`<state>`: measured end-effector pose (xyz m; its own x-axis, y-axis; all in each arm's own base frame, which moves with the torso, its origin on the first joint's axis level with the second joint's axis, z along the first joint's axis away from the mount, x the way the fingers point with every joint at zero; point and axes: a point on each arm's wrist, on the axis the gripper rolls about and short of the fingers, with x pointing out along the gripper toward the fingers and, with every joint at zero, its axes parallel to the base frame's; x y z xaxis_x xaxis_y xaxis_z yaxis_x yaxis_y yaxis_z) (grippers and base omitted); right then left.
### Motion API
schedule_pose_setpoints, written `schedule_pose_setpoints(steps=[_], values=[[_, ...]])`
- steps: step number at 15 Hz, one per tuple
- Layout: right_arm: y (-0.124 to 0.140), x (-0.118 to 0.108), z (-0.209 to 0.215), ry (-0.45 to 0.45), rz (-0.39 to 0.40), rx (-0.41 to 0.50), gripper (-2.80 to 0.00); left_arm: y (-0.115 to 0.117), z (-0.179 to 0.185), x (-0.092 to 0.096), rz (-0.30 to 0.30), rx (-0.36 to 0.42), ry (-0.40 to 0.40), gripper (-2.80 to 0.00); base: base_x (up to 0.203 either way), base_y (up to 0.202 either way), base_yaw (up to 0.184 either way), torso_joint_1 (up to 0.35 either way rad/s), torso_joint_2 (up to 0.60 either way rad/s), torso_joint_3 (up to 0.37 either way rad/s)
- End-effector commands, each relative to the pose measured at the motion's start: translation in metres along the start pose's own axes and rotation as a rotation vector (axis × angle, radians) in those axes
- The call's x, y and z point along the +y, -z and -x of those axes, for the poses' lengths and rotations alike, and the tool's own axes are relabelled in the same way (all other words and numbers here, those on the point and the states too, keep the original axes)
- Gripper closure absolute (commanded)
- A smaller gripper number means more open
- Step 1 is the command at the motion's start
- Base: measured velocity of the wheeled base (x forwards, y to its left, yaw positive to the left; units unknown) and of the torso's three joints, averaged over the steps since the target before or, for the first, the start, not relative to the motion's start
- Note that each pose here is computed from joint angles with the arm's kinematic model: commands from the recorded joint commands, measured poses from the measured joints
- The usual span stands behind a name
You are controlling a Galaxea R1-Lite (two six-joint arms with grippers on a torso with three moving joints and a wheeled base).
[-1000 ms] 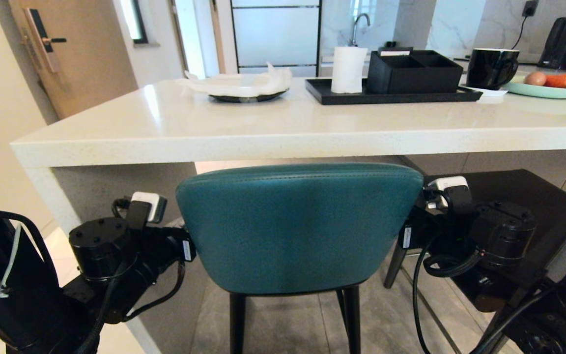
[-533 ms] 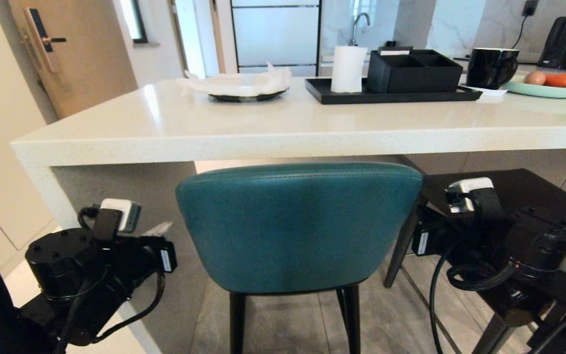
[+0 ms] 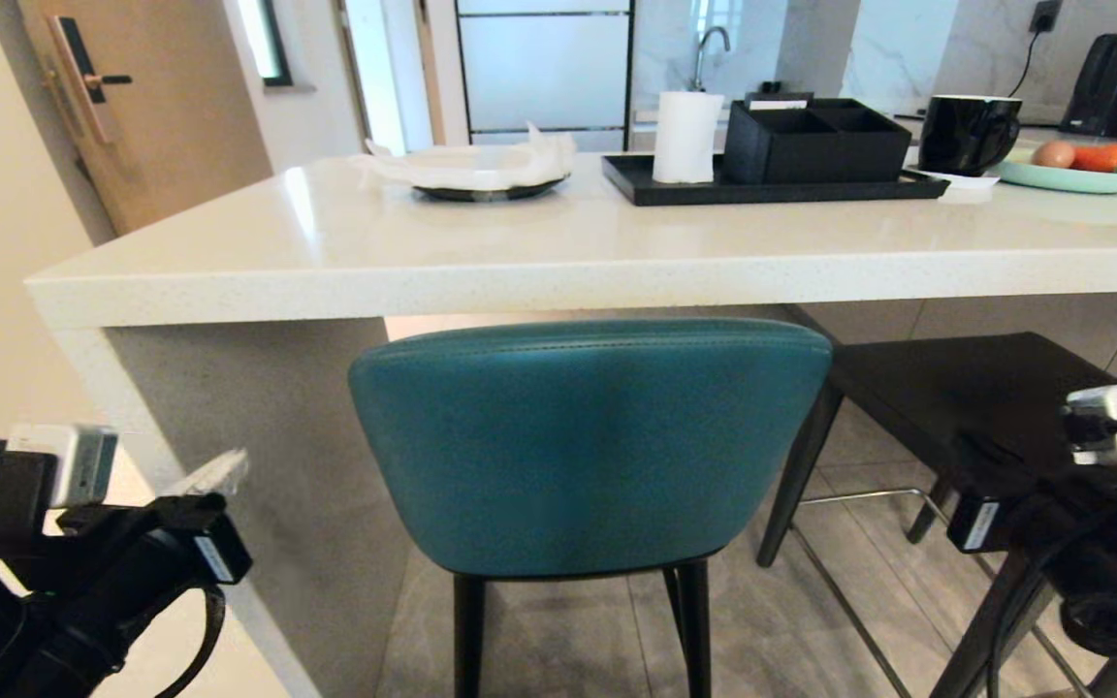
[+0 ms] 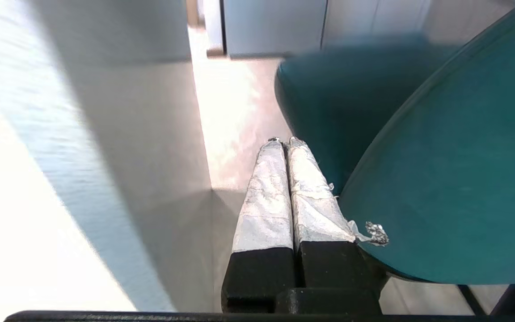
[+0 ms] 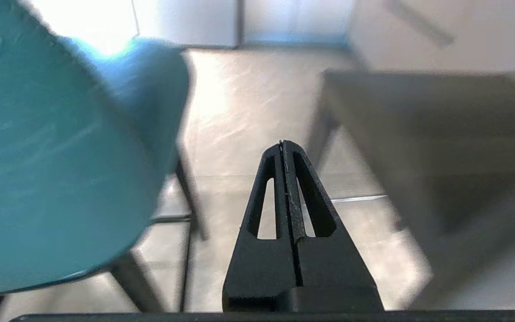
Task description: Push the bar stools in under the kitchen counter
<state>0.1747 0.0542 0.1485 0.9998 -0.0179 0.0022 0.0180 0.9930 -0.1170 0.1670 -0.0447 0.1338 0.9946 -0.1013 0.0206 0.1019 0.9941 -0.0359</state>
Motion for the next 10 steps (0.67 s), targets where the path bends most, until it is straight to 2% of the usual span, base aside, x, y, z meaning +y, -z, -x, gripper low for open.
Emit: schedule_pose_setpoints(steps=[1, 5, 10], values=[[-0.024, -0.023, 0.033, 0.075, -0.009, -0.131, 0.00, -0.022, 0.029, 0.005, 0.019, -0.113, -0.004, 0.00, 0.000, 0.000, 0.000, 0.000, 0.00, 0.000], [-0.051, -0.052, 0.087, 0.179, 0.013, -0.214, 0.00, -0.046, 0.075, 0.013, 0.022, -0.139, -0.001, 0.00, 0.000, 0.000, 0.000, 0.000, 0.00, 0.000], [-0.059, -0.070, 0.156, 0.264, 0.030, -0.222, 0.00, -0.063, 0.146, 0.027, 0.018, -0.166, -0.070, 0.00, 0.000, 0.000, 0.000, 0.000, 0.00, 0.000]])
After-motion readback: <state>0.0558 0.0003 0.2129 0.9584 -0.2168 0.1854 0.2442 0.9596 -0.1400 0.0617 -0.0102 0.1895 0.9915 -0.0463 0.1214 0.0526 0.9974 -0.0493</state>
